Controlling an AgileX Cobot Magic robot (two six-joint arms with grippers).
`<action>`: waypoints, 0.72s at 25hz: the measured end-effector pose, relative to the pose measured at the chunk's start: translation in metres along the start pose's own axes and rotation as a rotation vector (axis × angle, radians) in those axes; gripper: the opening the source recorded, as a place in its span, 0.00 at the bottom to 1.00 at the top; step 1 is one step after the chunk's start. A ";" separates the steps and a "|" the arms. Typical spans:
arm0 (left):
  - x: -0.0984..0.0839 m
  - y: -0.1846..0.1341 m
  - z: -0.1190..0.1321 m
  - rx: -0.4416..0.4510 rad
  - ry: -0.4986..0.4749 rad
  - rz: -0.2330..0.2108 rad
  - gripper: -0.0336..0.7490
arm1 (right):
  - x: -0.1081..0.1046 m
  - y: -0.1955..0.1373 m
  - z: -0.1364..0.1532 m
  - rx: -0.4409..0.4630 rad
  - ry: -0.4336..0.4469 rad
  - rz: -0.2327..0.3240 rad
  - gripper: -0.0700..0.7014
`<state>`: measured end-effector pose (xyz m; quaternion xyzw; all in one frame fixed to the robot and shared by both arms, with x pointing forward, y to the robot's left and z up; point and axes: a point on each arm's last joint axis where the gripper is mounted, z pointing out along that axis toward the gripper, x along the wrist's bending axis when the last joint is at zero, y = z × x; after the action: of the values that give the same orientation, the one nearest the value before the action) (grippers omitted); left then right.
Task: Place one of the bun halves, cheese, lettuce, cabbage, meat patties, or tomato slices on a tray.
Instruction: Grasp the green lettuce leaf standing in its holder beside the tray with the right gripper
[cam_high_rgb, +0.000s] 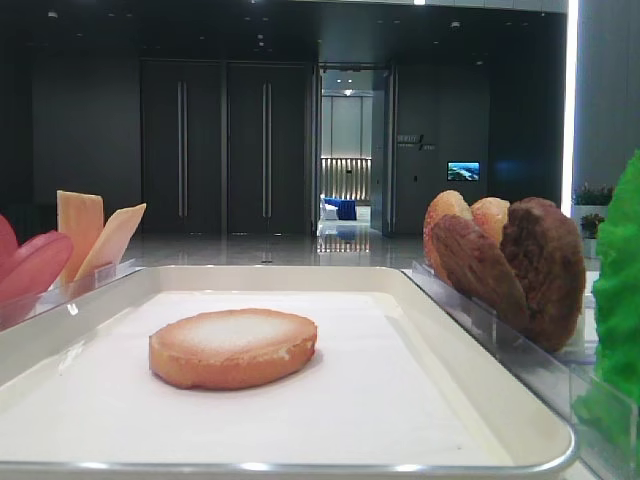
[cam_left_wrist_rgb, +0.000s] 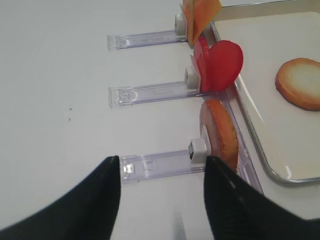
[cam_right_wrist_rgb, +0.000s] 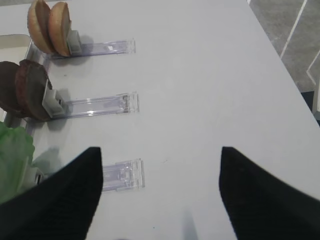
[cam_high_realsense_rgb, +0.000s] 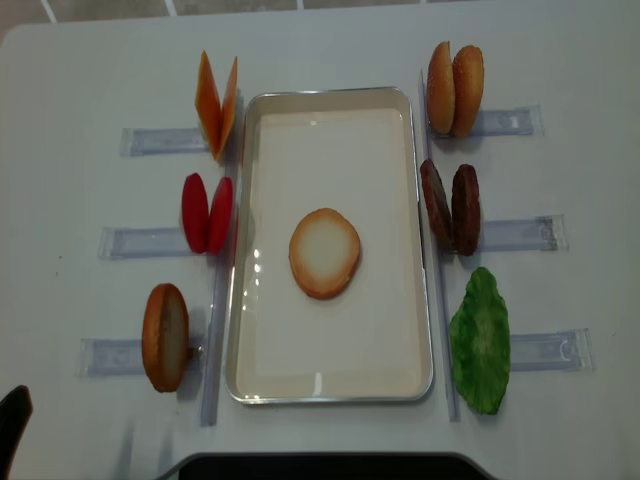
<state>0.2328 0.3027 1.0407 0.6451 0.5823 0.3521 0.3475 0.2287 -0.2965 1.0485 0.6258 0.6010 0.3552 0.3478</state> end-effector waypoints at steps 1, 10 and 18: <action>0.000 0.000 0.000 0.000 0.000 0.000 0.56 | 0.000 0.000 0.000 0.000 0.000 0.000 0.70; 0.000 0.000 0.000 0.000 0.000 0.000 0.56 | 0.000 0.000 0.000 0.000 0.000 0.000 0.70; 0.000 0.000 0.000 0.000 0.000 0.000 0.56 | 0.000 0.000 0.000 0.000 0.000 0.000 0.70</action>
<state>0.2328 0.3027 1.0407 0.6451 0.5823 0.3521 0.3475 0.2287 -0.2965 1.0485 0.6258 0.6010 0.3552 0.3478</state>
